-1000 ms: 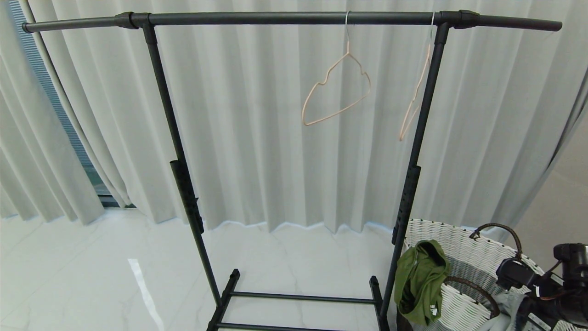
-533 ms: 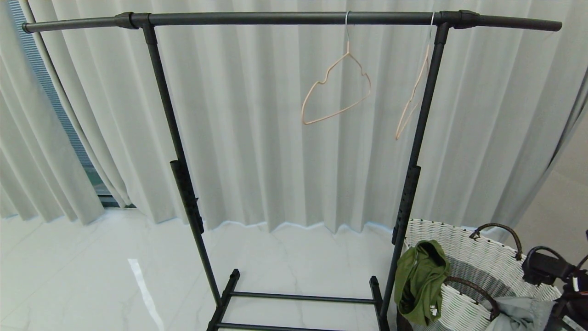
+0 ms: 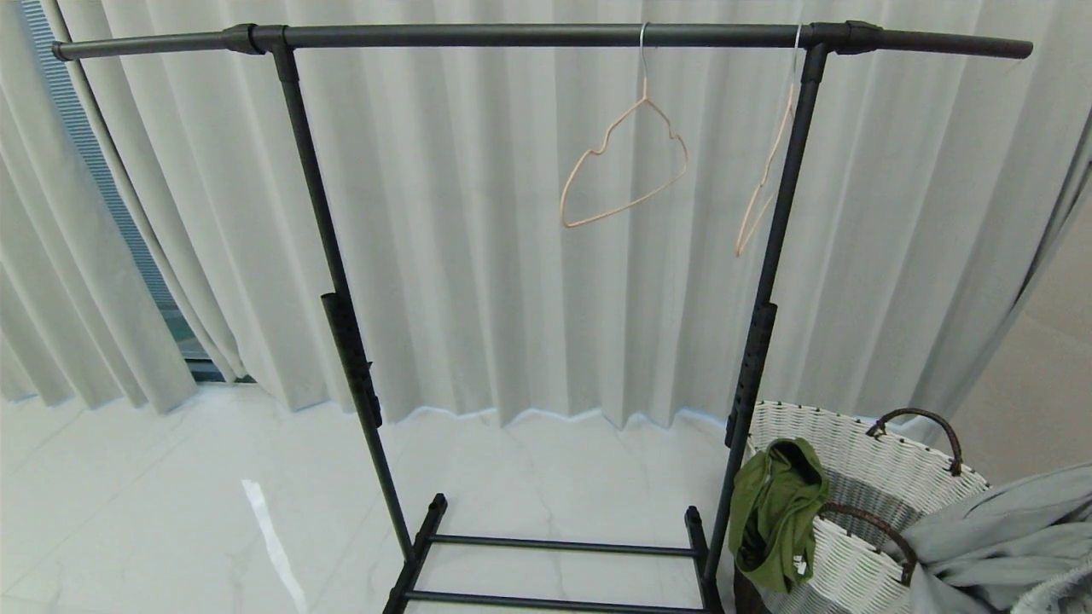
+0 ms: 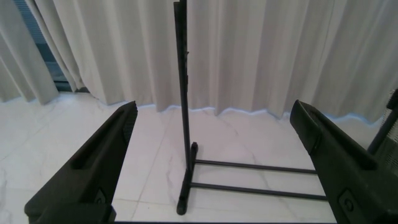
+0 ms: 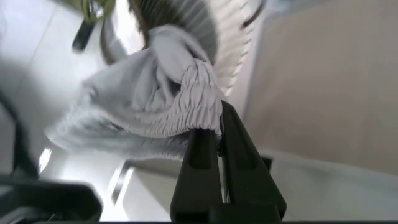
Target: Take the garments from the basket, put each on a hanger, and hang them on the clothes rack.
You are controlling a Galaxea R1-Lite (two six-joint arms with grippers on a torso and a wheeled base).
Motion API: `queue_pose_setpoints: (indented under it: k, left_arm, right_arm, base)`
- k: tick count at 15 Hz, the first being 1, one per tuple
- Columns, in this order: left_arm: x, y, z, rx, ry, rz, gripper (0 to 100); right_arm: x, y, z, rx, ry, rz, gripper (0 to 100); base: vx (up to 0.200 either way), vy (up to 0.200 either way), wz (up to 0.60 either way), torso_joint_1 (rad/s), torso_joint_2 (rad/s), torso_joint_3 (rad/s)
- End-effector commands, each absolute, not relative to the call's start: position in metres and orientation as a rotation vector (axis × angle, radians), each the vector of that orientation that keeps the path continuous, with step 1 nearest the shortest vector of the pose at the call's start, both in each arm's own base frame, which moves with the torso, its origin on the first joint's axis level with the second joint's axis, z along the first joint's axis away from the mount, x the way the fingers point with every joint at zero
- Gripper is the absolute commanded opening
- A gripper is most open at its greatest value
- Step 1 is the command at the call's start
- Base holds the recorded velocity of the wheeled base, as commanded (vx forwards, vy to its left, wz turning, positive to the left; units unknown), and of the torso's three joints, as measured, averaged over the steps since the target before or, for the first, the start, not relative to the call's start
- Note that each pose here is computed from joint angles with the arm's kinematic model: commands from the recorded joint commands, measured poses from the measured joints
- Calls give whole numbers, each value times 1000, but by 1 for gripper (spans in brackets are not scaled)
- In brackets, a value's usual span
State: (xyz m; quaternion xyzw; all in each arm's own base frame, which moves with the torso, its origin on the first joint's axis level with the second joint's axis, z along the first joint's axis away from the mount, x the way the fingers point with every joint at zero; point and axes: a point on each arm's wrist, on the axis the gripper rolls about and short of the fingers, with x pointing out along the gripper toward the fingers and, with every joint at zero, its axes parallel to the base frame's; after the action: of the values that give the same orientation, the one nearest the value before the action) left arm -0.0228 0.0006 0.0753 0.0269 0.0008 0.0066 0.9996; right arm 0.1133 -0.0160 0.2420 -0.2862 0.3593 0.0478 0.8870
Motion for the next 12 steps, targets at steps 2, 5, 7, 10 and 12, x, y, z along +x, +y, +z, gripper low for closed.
queue_pose_setpoints:
  k: [2,5,7,10,12]
  left_arm:
    - [-23,1,75,52,2,14,100]
    - [-23,1,75,49,2,14,100]
    - [-23,1,75,48,0,14,100]
    - [-23,1,75,57,2,14,100]
    - [-23,1,75,52,2,14,100]
  right_arm:
    - [94,-10,259,-619,632,91,0]
    - [93,-6,261,-605,605,112,0]
    - [93,-2,265,-592,580,149,0]
    - [95,7,269,-584,544,218,0]
    - [98,17,272,-538,523,292,0]
  base:
    - [-200,0,0,-5,5,5]
    - [-200,0,0,-1,-1,1]
    - [-200,0,0,2,5,5]
    - [0,0,0,0,0,0]
    - [0,0,0,0,0,0]
